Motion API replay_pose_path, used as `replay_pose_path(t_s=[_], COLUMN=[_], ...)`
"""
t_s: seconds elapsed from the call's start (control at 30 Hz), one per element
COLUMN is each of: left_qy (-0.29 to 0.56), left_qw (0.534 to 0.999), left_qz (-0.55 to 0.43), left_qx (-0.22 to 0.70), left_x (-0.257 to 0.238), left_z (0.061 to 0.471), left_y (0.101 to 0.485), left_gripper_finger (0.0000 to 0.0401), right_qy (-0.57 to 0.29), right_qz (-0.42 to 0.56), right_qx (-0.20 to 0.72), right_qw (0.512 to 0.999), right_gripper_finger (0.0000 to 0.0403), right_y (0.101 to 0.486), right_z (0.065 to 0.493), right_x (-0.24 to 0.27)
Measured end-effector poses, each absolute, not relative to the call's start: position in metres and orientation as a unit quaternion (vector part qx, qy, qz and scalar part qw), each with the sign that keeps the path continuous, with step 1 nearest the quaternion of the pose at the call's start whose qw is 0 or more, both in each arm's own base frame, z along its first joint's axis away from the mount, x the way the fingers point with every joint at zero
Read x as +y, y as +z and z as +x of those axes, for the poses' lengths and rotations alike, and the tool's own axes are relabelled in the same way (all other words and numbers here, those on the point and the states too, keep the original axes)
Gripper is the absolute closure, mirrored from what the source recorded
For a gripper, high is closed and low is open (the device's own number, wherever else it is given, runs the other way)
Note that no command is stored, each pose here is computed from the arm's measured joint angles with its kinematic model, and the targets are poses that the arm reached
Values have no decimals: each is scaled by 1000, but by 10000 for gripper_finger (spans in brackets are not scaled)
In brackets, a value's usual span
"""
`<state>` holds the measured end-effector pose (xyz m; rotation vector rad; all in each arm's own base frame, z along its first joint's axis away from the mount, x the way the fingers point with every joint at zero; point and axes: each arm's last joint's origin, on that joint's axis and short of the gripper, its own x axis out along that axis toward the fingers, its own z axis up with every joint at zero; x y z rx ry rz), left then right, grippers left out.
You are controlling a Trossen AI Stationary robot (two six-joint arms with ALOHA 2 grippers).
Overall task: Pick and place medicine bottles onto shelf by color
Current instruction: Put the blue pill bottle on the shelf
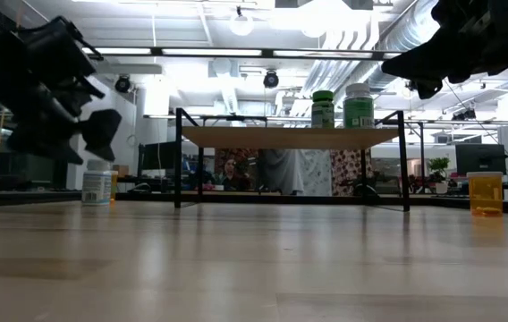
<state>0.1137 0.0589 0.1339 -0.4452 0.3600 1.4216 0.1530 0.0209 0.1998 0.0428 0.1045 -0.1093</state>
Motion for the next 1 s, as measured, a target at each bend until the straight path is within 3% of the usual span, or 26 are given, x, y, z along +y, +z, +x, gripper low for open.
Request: replay_pose_path(t_s=[0.73,1.0], left_qy=[654,668], left_qw=[707,682], left_qz=[-202,-214], left_qx=[181,208], left_x=[68,74], left_z=[128,127], left_y=[117,106], left_gripper_finger=[87,87], right_qy=[-55,-55], right_qz=[22,22], right_qx=[52,52], right_qw=[997,997], right_gripper_finger=[403,403], right_y=[200,200], right_z=[153,153], right_x=[21,21])
